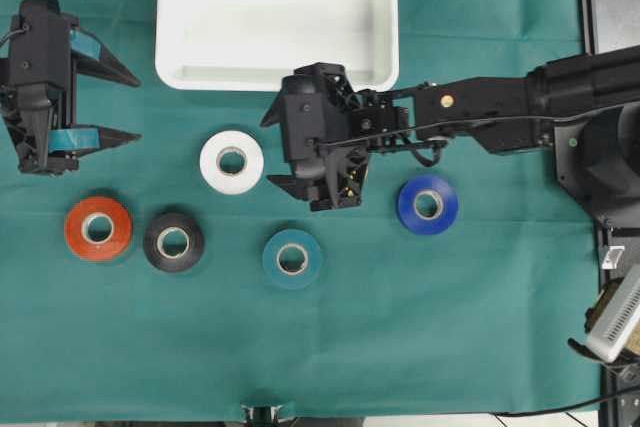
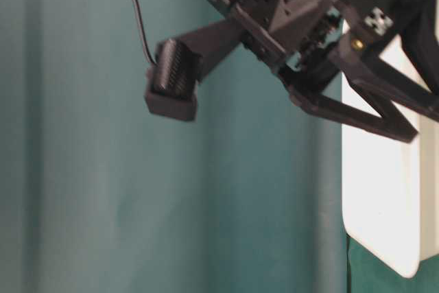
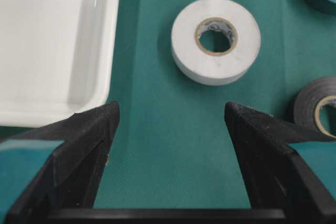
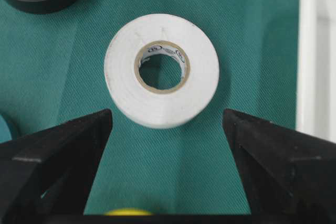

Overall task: Put the tape alternately from left to right into the white case.
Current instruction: 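Lower the open right gripper over the white tape roll, then close the right gripper on the white roll's rim and lift, then carry the white roll into the tray and release it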

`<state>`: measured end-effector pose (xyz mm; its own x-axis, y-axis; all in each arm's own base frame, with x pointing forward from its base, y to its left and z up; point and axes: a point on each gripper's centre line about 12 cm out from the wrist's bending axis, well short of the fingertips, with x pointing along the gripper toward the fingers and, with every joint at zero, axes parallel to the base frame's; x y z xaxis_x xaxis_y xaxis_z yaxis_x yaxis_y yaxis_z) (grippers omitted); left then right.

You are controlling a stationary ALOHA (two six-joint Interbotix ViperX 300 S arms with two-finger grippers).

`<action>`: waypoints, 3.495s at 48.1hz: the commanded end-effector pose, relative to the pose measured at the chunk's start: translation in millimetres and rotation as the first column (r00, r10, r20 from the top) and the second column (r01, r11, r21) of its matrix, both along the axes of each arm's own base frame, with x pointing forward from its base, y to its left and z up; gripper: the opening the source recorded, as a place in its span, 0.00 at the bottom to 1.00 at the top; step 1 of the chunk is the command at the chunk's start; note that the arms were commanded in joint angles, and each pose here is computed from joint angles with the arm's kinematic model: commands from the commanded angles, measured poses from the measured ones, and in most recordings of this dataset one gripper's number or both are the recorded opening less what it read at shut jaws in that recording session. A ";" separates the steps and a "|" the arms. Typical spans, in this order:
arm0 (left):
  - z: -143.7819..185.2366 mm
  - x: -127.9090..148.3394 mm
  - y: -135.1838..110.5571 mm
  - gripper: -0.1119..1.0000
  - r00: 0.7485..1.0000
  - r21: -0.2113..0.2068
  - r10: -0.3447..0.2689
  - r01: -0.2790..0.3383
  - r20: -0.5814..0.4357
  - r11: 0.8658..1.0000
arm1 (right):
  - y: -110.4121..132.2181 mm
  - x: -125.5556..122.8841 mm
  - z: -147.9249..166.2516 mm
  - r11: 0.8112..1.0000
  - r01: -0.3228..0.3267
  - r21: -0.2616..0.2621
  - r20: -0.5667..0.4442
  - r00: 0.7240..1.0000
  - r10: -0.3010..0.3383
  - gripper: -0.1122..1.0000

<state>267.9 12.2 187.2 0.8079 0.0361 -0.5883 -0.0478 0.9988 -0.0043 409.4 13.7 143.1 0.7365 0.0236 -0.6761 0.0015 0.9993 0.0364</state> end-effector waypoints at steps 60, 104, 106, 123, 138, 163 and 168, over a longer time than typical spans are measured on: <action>4.2 0.3 -0.8 0.84 1.000 0.000 -0.002 0.002 0.017 1.000 | 26.3 54.5 -28.4 0.999 -0.047 -0.003 -0.092 0.995 0.047 0.67; 0.8 -1.6 -0.9 0.84 1.000 -0.002 -0.001 0.001 0.008 1.000 | 22.5 55.0 -38.0 0.999 -0.043 -0.010 -0.128 0.991 0.041 0.15; 0.7 -2.1 -0.9 0.84 1.000 -0.002 -0.001 0.001 0.008 1.000 | 22.6 55.4 -37.5 0.999 -0.043 -0.010 -0.127 0.991 0.041 0.15; 1.0 -1.8 -0.9 0.84 1.000 -0.002 -0.001 0.001 0.008 1.000 | 24.7 55.2 -13.8 0.999 -0.047 -0.008 -0.078 0.996 0.046 0.15; 0.5 -2.2 -0.9 0.84 1.000 -0.002 -0.001 0.001 0.006 1.000 | 21.6 52.4 22.1 0.997 -0.063 -0.037 0.000 0.998 0.063 0.13; 0.7 -2.1 -0.9 0.84 1.000 -0.002 -0.001 0.001 0.008 1.000 | -30.1 56.4 27.1 0.996 0.015 -0.088 0.014 1.000 -0.014 0.13; 0.7 -2.1 -0.9 0.84 1.000 -0.002 -0.001 0.001 0.008 1.000 | -43.8 59.0 32.0 0.993 0.029 -0.113 0.027 0.999 -0.026 0.13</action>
<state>263.4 11.6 181.3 0.7979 0.0344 -0.6018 -0.0491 0.9988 -0.0080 461.9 -20.2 143.6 0.6981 -0.0527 -0.7141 0.0168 0.9982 -0.0572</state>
